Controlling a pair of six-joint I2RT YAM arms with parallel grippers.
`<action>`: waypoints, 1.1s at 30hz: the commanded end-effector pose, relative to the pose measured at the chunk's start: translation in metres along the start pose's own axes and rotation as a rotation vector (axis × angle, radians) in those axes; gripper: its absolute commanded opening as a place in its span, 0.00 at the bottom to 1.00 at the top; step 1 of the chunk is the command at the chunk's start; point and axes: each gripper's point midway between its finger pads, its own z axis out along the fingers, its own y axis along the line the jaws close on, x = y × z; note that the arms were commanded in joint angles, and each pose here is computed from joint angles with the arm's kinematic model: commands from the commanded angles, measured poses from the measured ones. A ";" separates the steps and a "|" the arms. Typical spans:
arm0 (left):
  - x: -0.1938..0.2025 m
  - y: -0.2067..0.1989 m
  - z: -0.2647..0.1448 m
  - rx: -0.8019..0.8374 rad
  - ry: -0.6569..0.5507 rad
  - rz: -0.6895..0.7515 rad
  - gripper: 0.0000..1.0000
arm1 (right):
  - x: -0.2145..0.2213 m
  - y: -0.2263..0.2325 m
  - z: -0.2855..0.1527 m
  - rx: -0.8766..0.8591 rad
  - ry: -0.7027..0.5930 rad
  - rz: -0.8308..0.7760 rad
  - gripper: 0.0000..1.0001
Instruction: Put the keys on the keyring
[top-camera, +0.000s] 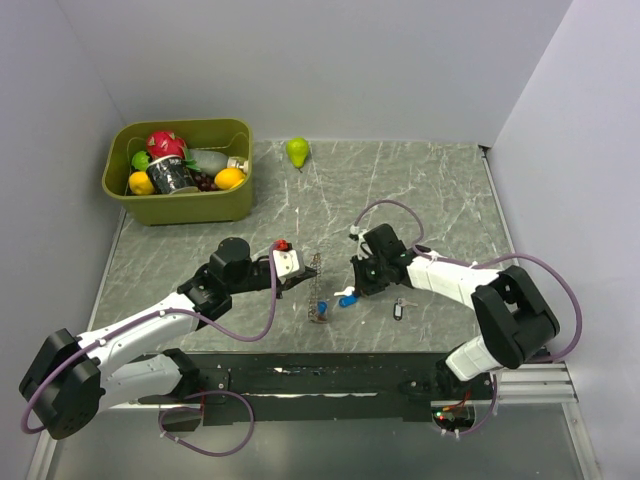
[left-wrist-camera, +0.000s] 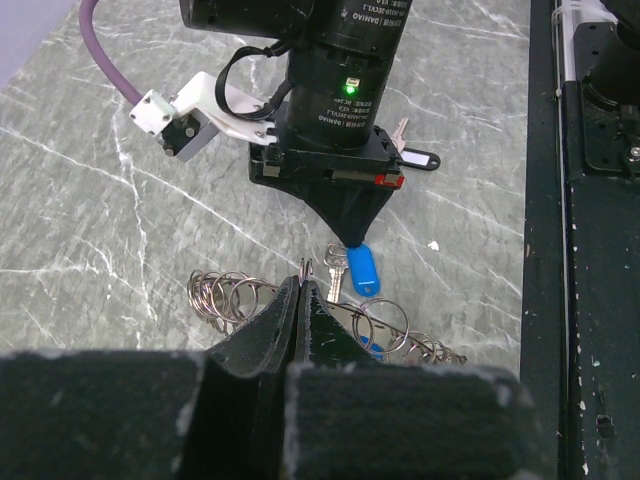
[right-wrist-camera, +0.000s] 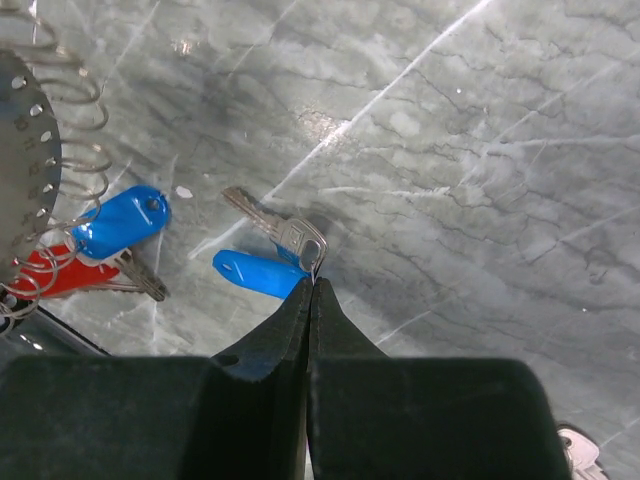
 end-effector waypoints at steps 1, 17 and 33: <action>-0.033 0.009 -0.002 -0.022 -0.088 0.063 0.01 | -0.015 0.007 -0.001 -0.019 -0.064 0.026 0.00; -0.032 0.008 -0.001 -0.018 -0.085 0.064 0.01 | -0.024 0.008 -0.011 -0.005 -0.122 0.023 0.43; -0.031 0.008 -0.001 -0.016 -0.079 0.063 0.01 | -0.021 0.003 0.006 0.007 -0.091 -0.007 0.40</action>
